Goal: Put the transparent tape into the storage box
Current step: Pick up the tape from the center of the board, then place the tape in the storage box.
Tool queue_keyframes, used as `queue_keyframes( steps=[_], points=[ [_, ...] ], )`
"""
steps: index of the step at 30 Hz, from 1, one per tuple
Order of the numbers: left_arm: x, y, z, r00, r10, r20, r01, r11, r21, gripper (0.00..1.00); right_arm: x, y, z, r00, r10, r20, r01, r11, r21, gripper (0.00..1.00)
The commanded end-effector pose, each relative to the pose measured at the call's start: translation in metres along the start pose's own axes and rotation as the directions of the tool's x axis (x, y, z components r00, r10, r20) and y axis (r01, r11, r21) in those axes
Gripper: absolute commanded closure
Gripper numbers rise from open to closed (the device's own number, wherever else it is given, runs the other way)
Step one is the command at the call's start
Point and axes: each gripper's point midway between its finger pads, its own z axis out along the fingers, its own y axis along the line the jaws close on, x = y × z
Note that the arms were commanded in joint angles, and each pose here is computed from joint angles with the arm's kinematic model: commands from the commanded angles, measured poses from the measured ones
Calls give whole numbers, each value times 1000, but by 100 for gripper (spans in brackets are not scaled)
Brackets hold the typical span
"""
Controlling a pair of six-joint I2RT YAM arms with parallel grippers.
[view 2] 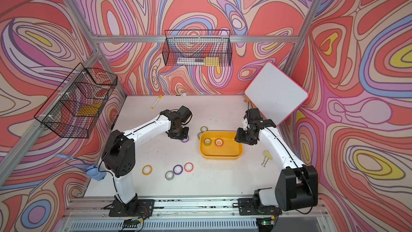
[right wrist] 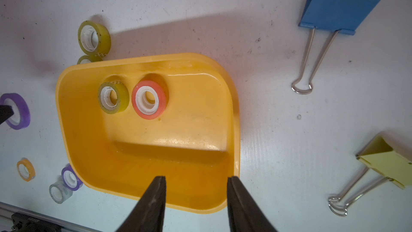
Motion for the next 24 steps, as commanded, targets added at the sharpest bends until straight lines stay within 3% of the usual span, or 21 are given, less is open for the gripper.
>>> queue_keyframes(
  steps=[1,8,18,24],
  points=[
    [2,-9,-28,999,39,25,-39,999,-9,95,-9,0,-8,999,10,41,-10,1000,2,54],
    [-3,-57,-60,989,117,90,-122,991,55,94,-7,-7,-8,999,19,40,-20,1000,18,54],
    [7,-131,-70,963,246,110,-258,959,118,94,-2,-13,-9,999,29,35,-30,999,27,54],
    [25,-160,-60,949,307,77,-315,939,136,94,0,-15,-11,998,36,42,-37,999,22,54]
  ],
)
